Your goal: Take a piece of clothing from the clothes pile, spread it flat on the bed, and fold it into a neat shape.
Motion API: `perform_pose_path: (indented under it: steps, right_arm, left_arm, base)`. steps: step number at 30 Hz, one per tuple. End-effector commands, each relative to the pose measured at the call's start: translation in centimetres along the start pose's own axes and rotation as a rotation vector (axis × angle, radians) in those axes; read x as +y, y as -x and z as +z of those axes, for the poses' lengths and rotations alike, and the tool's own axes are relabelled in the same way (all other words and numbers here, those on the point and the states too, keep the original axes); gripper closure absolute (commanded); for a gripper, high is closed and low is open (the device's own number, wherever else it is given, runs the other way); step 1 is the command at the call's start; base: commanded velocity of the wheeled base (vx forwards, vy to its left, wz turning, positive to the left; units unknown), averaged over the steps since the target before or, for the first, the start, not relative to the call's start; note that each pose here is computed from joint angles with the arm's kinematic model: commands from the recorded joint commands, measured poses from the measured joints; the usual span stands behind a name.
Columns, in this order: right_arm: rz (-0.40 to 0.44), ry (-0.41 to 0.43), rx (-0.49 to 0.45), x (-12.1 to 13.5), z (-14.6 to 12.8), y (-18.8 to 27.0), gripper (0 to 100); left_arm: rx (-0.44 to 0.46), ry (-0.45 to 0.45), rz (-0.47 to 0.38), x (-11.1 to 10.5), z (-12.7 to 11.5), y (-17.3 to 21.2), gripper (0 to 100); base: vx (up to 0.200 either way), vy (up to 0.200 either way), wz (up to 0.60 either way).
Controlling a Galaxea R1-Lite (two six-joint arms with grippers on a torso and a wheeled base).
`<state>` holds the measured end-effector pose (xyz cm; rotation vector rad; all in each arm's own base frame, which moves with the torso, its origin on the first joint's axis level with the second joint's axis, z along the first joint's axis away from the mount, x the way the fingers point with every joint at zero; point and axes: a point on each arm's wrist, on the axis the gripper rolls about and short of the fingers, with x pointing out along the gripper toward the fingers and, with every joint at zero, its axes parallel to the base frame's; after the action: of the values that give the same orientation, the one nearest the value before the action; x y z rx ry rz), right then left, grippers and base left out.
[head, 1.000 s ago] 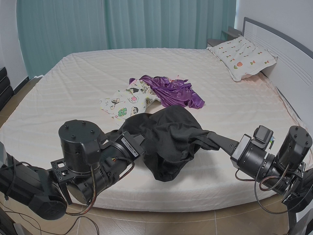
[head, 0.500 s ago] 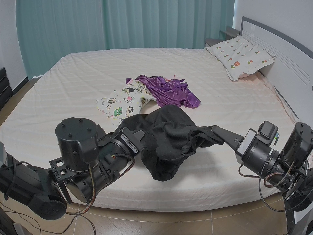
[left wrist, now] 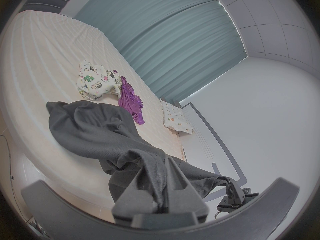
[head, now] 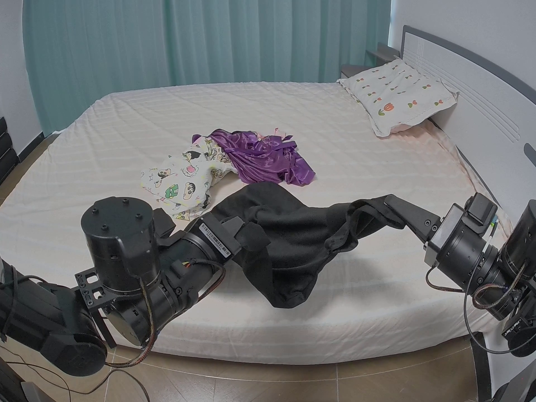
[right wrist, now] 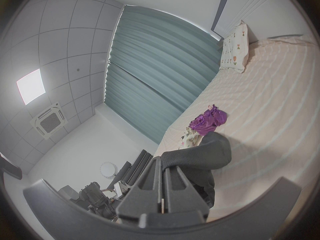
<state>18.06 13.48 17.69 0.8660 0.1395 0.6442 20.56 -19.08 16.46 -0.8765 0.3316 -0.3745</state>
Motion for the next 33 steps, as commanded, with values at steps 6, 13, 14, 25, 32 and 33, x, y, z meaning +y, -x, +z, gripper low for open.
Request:
perform_pose_path:
  steps: [6, 13, 14, 25, 32, 33]
  right_arm:
    - [0.003, 0.033, -0.013, 0.11, 0.31, 0.37, 100]
    - [0.000, 0.040, -0.035, 0.11, 0.76, 0.50, 100]
    - [0.000, 0.041, -0.044, 0.21, 0.87, 0.60, 100]
    - [0.002, 0.057, -0.069, 0.52, 1.23, 0.95, 100]
    - [0.002, 0.059, -0.069, 0.53, 1.24, 0.97, 100]
    - [0.002, 0.059, -0.069, 0.53, 1.24, 0.97, 100]
  left_arm:
    - [-0.006, 0.003, -0.009, -0.17, 0.24, 0.29, 100]
    - [-0.007, 0.003, -0.011, -0.21, 0.28, 0.32, 100]
    - [-0.007, 0.003, -0.011, -0.21, 0.28, 0.32, 100]
    - [-0.005, 0.003, -0.010, -0.15, 0.23, 0.31, 100]
    - [-0.005, 0.003, -0.010, -0.15, 0.23, 0.31, 100]
    - [-0.005, 0.003, -0.010, -0.15, 0.23, 0.31, 100]
  base:
    - [0.000, -0.200, 0.00]
    - [0.000, -0.200, 0.00]
    - [0.000, -0.200, 0.00]
    - [0.000, -0.200, 0.00]
    - [0.000, -0.200, 0.00]
    - [0.000, -0.200, 0.00]
